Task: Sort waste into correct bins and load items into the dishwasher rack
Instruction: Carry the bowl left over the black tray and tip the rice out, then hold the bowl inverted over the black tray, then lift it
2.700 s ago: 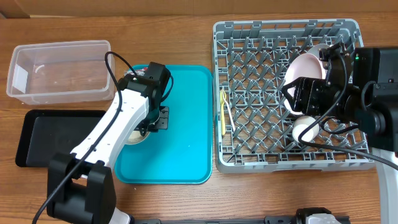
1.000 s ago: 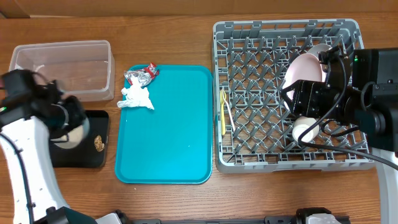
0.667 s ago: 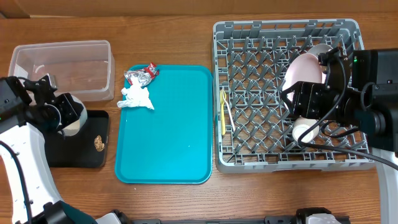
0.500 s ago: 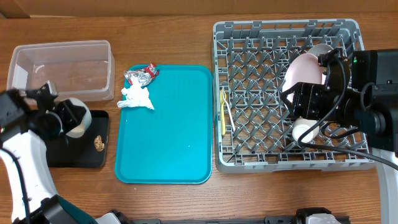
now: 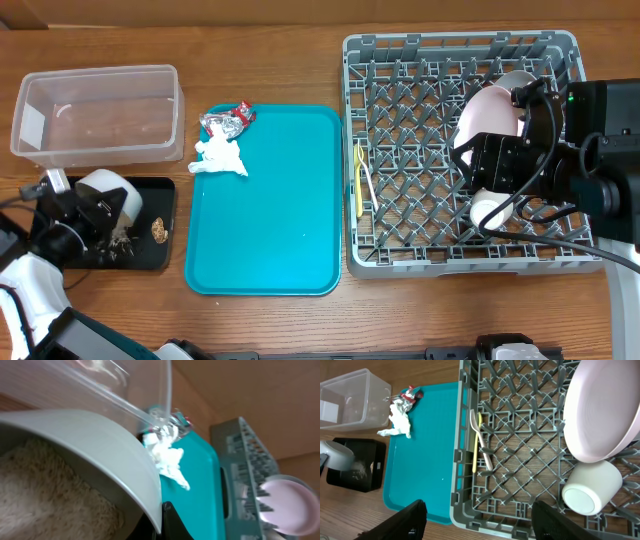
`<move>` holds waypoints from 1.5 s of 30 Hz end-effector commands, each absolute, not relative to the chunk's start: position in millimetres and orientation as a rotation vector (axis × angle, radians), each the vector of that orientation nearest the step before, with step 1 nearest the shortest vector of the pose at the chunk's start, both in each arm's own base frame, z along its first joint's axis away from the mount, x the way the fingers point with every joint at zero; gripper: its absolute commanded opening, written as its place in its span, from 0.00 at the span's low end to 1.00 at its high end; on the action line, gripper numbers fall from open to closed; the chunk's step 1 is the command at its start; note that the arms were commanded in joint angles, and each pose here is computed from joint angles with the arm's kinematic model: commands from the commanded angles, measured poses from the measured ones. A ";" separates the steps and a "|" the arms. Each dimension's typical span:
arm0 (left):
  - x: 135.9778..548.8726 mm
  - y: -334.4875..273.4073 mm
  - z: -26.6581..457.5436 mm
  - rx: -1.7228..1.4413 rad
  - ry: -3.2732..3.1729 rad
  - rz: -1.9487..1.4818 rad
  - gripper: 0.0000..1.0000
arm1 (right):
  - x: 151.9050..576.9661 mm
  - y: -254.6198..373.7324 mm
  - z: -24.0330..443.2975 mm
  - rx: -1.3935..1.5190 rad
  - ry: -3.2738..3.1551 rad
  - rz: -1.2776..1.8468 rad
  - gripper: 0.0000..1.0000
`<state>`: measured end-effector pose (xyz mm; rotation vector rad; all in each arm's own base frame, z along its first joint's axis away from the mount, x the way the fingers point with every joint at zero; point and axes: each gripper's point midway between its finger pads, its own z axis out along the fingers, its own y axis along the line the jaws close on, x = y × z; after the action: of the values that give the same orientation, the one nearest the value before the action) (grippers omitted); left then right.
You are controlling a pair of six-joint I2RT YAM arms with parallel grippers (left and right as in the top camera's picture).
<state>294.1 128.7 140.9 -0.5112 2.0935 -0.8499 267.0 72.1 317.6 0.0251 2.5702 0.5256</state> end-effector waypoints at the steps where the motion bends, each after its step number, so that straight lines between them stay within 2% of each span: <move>1: 279.7 114.0 155.6 -0.374 1.918 -0.967 0.04 | 266.9 72.3 321.0 0.018 2.557 0.518 0.70; 7: 262.1 134.2 150.1 -0.450 1.853 -0.923 0.04 | 267.1 72.3 321.1 0.017 2.556 0.518 0.70; 21: 261.6 130.7 162.4 -0.376 1.789 -0.938 0.04 | 266.9 72.4 321.0 0.017 2.557 0.519 0.70; 23: 261.7 135.6 152.1 -0.355 1.845 -0.858 0.04 | 266.9 72.4 321.0 0.017 2.557 0.519 0.70; 27: 262.5 129.6 169.2 -0.332 1.755 -0.942 0.04 | 266.9 72.4 321.0 0.017 2.557 0.519 0.70; 32: 262.8 130.7 169.8 -0.356 1.752 -0.957 0.04 | 266.2 72.3 320.5 0.018 2.560 0.519 0.70; 35: 261.4 126.7 168.4 -0.471 1.751 -1.056 0.04 | 266.3 72.3 320.6 0.018 2.560 0.519 0.70; 39: 261.2 140.3 139.6 -0.516 1.903 -0.892 0.04 | 266.3 72.3 320.6 0.018 2.560 0.519 0.70; 41: 261.4 137.8 148.1 -0.636 1.840 -1.024 0.04 | 266.2 72.3 320.5 0.018 2.560 0.519 0.70; 43: 262.5 134.1 158.5 -0.466 1.805 -0.973 0.04 | 265.6 72.3 320.1 0.019 2.563 0.519 0.70; 45: 262.8 140.6 150.8 -0.536 1.840 -0.956 0.04 | 265.6 72.3 320.1 0.019 2.563 0.519 0.70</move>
<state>263.1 137.9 149.8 -0.5146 1.8396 -0.9637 266.6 72.2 317.3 0.0251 2.5721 0.5258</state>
